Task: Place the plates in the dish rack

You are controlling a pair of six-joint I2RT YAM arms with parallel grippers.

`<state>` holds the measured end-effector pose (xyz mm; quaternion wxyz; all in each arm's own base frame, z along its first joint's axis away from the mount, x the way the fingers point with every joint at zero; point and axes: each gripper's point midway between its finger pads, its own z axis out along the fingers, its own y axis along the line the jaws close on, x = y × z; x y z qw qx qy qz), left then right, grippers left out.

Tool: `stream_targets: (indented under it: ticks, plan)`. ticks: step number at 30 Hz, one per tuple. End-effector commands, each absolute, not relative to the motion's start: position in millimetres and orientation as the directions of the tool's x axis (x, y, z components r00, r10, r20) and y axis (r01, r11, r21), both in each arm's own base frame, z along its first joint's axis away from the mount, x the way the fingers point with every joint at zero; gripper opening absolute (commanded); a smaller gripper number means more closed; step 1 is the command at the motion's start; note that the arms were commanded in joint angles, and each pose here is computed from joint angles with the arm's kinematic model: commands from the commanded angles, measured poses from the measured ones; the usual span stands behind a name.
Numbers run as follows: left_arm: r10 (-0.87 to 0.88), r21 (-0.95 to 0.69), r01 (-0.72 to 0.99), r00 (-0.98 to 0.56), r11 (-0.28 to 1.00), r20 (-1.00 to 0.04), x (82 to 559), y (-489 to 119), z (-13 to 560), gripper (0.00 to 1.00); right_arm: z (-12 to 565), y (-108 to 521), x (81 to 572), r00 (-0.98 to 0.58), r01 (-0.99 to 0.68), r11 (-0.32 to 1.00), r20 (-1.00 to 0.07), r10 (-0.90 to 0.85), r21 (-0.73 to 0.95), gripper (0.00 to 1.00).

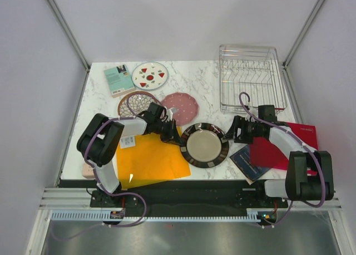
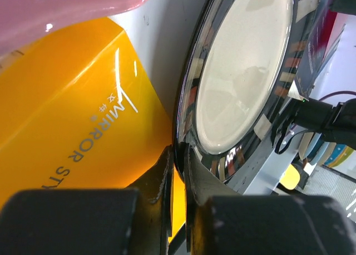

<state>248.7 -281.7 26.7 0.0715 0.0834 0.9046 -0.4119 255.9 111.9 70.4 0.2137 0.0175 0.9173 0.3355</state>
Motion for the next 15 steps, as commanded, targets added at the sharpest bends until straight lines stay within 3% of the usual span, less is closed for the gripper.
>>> stream_targets:
  ticks: [1,15]
  plan:
    - [0.151,-0.713,0.302,-0.951,0.633,-0.270,248,-277,29,0.02,52,111,256,-0.922,-0.089,0.782,-0.347,0.170,0.617,0.80]
    - [0.183,-0.856,0.329,-0.943,0.399,-0.277,236,-304,44,0.02,40,151,237,-0.968,-0.109,0.610,-0.223,0.114,0.785,0.75]
